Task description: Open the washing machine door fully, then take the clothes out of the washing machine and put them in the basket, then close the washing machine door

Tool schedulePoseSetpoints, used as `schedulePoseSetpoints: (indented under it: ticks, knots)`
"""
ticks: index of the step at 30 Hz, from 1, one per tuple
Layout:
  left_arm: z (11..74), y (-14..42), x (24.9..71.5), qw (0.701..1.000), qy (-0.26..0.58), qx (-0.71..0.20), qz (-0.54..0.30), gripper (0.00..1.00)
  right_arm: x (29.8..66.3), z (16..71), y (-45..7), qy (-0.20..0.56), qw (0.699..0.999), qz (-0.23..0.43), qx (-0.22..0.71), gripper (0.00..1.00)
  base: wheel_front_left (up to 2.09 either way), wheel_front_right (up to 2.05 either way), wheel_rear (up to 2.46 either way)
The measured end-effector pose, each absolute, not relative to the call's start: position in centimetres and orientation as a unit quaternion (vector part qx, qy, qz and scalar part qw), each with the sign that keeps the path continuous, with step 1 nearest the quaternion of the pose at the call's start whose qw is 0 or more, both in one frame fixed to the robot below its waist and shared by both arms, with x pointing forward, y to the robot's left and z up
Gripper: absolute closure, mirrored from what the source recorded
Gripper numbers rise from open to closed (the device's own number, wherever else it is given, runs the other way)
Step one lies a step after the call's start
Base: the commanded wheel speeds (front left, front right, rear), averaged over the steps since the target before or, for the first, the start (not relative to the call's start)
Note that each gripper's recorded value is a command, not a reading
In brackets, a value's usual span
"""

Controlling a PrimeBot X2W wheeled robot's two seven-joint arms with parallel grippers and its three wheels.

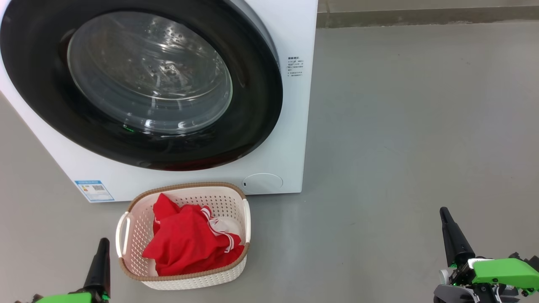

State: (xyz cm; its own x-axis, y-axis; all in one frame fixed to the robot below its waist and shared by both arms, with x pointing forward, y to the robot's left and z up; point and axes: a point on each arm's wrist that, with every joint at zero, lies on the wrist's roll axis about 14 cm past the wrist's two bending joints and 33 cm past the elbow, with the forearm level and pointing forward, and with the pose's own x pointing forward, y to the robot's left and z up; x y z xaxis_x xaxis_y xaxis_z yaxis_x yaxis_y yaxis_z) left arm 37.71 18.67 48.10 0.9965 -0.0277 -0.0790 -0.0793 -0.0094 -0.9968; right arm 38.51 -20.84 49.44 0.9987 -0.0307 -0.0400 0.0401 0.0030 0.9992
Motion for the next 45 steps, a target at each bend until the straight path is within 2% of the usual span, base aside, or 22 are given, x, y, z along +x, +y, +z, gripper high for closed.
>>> schedulePoseSetpoints:
  ticks: [45]
  knots:
    - [48.28,18.67,37.80,0.702,0.035,-0.711,0.017,1.00,38.50,49.40,-20.81,0.004,0.707,-0.026,0.706,1.00,0.00,0.00,0.00]
